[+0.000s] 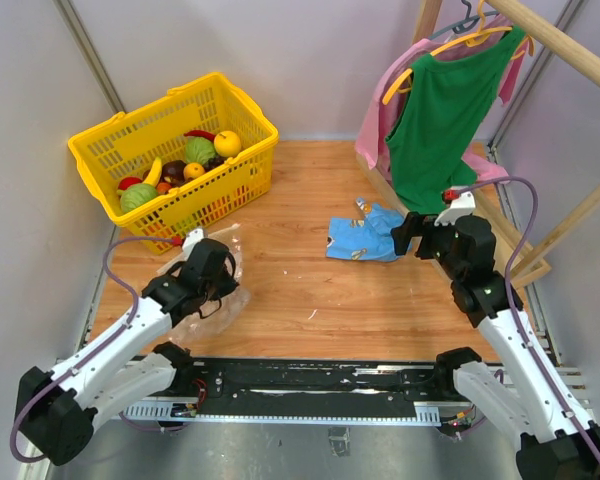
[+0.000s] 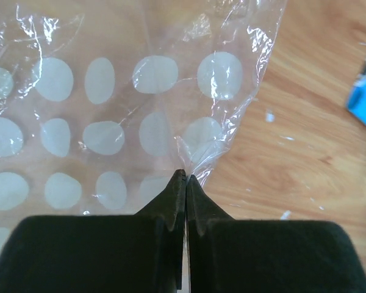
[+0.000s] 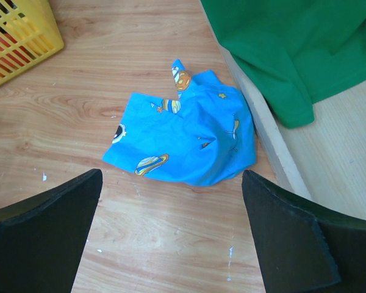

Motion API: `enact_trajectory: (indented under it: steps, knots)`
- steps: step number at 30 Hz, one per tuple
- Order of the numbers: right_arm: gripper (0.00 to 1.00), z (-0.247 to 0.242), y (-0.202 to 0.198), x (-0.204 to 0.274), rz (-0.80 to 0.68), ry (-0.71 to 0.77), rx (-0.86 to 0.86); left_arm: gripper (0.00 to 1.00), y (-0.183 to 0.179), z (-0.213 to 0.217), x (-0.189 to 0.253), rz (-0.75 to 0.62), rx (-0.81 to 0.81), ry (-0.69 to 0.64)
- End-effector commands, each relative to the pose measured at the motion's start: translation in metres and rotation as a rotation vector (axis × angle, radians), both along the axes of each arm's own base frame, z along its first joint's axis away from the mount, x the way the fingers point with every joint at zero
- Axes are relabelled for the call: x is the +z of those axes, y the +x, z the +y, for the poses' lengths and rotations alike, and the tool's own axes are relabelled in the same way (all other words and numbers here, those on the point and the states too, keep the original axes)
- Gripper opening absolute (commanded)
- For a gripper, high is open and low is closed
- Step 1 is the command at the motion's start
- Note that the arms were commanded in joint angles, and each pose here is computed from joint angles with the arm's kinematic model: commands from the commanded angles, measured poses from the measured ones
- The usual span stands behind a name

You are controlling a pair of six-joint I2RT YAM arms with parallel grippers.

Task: Place the food in the zip-top bag and seal the zipper
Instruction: Pick up the zipper food storage bag at the corner of the board.

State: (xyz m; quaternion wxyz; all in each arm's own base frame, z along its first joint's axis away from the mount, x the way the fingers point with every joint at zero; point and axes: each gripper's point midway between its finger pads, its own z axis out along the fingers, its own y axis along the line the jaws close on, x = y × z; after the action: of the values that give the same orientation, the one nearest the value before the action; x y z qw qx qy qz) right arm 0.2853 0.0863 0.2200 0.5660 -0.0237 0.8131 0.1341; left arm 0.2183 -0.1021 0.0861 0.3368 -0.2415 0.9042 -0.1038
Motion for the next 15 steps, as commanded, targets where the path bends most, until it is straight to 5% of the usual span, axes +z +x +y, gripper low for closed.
enact_trajectory:
  steps: [1, 15]
  knots:
    - [0.98, 0.017, -0.003, 0.013, 0.016, 0.056, 0.058, 0.01, 0.018, -0.033, 0.054, -0.212, -0.179, -0.044]
    - [0.99, 0.075, 0.002, 0.026, 0.242, 0.166, 0.308, 0.0, 0.026, -0.098, 0.132, -0.616, -0.597, 0.08]
